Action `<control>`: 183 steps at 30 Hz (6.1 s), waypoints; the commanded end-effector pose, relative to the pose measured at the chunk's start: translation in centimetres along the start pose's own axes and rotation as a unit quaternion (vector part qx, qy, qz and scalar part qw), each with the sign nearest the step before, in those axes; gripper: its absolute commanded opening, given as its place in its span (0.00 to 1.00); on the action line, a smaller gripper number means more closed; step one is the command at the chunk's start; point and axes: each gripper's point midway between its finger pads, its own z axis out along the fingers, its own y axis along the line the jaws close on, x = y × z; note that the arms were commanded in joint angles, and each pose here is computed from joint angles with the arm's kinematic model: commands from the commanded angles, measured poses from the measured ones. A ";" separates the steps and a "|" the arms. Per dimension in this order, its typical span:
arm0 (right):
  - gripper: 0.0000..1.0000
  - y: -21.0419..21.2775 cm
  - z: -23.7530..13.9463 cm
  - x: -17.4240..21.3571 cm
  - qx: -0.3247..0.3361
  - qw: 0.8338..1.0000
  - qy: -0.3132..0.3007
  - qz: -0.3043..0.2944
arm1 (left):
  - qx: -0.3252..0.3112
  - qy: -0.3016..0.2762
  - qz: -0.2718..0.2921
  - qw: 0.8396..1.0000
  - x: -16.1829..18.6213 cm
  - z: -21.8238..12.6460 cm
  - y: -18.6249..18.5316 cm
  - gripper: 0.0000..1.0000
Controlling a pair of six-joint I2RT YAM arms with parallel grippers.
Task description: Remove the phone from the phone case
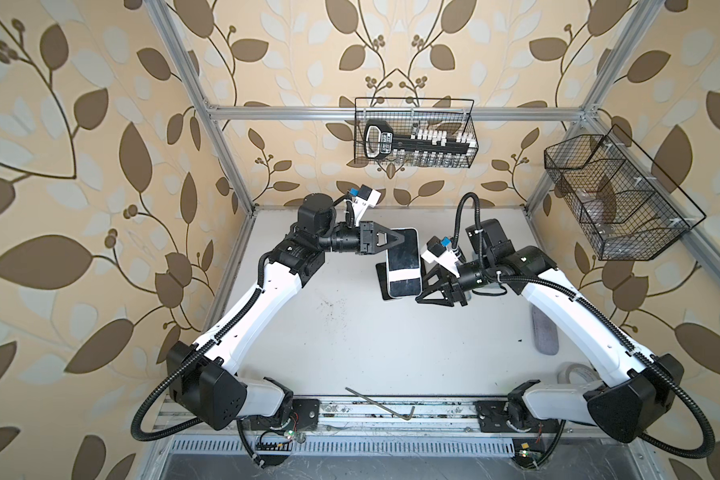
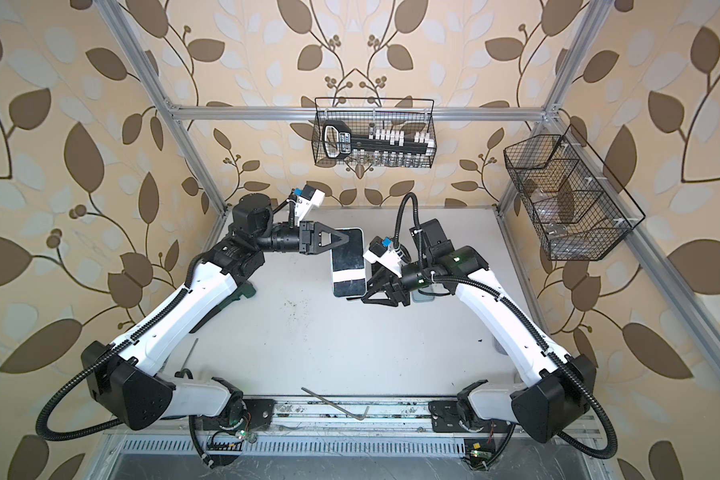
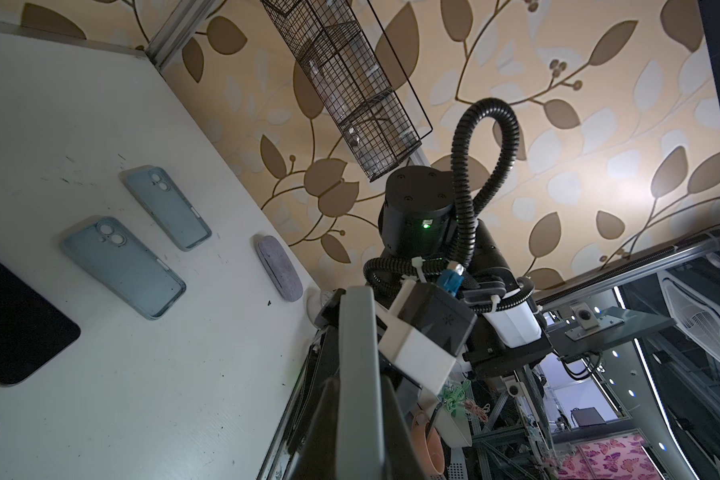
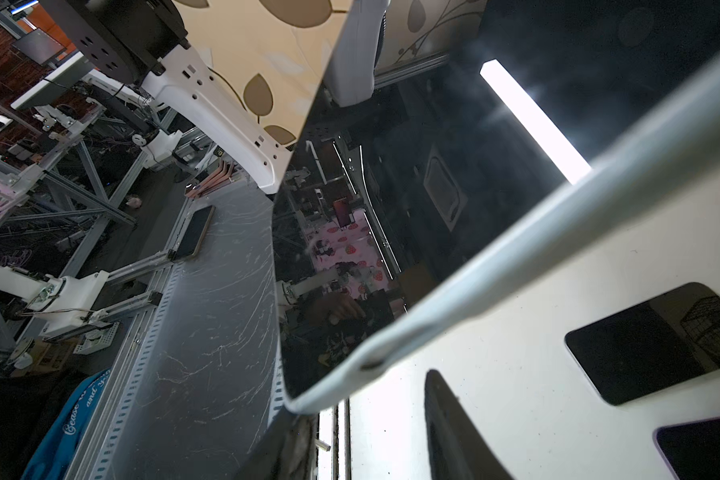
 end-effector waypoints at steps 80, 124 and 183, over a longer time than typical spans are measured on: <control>0.13 -2.9 0.3 -3.2 -0.010 0.999 -0.005 -0.038 | 0.042 -0.039 0.196 0.979 -3.9 -1.5 -3.1 0.00; 0.06 -2.9 1.3 -1.3 -0.046 0.996 0.001 -0.071 | 0.101 -0.039 0.146 0.983 -4.0 -1.8 -6.0 0.00; 0.13 -8.0 0.6 0.8 0.028 0.999 0.017 -0.005 | 0.152 -0.068 0.160 0.973 -4.9 -3.3 -11.3 0.00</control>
